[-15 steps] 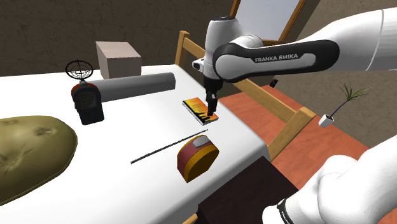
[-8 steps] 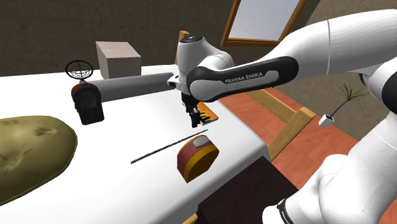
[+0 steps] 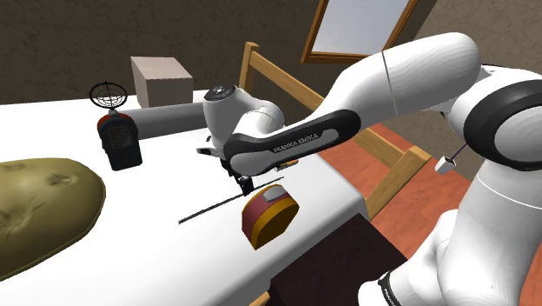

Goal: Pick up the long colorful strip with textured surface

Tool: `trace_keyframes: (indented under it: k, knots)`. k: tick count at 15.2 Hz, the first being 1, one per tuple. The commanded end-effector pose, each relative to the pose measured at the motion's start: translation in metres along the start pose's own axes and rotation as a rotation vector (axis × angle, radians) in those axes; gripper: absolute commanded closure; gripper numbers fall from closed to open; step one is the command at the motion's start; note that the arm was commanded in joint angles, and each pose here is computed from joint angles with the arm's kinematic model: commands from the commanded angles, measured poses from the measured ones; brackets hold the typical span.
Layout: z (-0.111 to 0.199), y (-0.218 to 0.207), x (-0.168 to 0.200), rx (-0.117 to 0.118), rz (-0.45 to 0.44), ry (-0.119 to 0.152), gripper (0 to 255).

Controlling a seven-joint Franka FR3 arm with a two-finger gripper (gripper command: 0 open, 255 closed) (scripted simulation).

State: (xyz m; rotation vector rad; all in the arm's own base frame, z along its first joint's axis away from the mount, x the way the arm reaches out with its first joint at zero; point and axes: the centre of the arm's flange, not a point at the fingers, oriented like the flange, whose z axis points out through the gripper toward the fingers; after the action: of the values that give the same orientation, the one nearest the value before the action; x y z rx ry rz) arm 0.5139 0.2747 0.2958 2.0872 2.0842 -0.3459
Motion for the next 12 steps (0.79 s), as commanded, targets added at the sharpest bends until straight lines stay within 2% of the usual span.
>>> trace_keyframes:
  k: [1,7,9,10,12]
  knots:
    - [0.012,-0.001,0.008,-0.003,-0.030,-0.005,0]
    - [0.045,0.001,0.018,-0.003,-0.030,-0.005,0]
    - [0.045,0.001,0.018,-0.003,-0.030,-0.005,0]
    - [0.046,0.001,0.017,-0.003,-0.030,-0.005,255]
    - [0.046,0.001,0.017,-0.003,-0.030,-0.005,255]
